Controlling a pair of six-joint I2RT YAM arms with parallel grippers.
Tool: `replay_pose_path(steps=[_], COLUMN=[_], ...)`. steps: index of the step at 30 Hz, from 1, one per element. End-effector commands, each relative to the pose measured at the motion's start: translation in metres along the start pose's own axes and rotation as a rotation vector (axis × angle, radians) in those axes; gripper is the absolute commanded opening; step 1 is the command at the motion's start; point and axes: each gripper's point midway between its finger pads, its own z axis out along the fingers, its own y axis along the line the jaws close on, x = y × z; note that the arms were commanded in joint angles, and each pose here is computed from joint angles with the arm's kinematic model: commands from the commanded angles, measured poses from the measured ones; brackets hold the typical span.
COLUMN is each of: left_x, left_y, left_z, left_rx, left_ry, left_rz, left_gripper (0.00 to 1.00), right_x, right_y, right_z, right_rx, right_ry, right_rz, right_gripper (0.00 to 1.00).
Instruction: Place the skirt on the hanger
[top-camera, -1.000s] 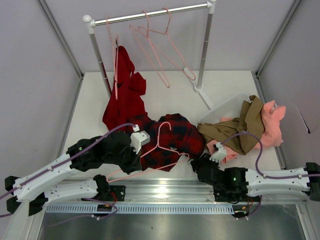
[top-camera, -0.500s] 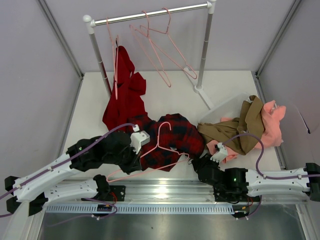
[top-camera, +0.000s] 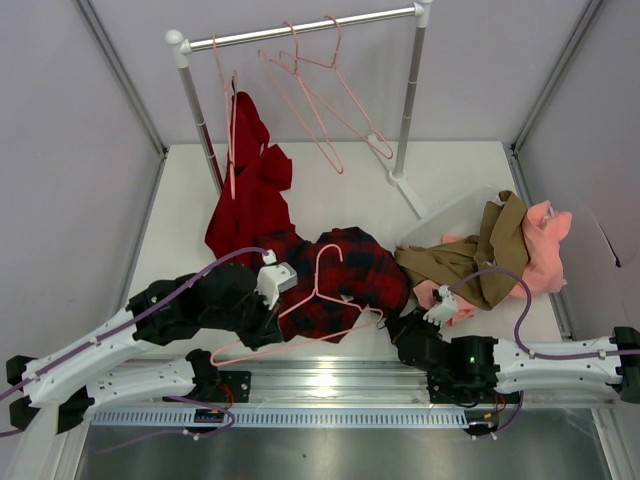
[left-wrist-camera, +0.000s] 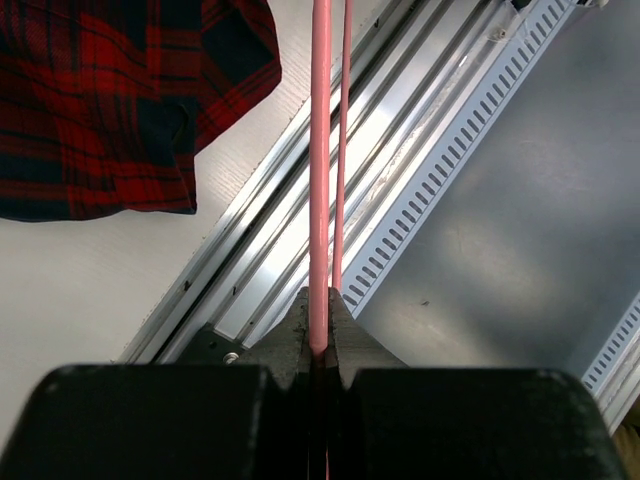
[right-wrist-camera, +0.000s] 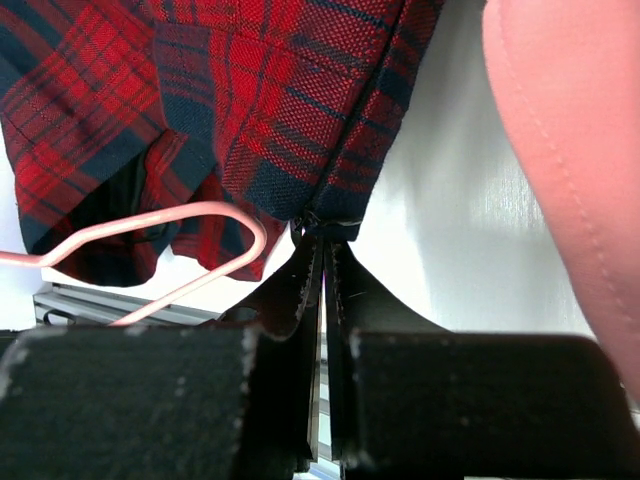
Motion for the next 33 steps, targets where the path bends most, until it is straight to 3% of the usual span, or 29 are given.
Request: replay_pose_path(steps=[1, 33], left_x=[-0.01, -0.003], left_y=[-0.013, -0.007], left_z=[-0.003, 0.03], left_rx=[0.07, 0.055], left_ry=[-0.036, 0.026], left_rz=[0.041, 0.044], left_gripper=[0.0, 0.0], right_x=[-0.012, -0.021], right_y=[-0.002, 0.025], right_z=[0.0, -0.017], right_rx=[0.005, -0.054], right_ry=[-0.065, -0.057], right_rz=[0.033, 0.047], right_gripper=[0.0, 0.0])
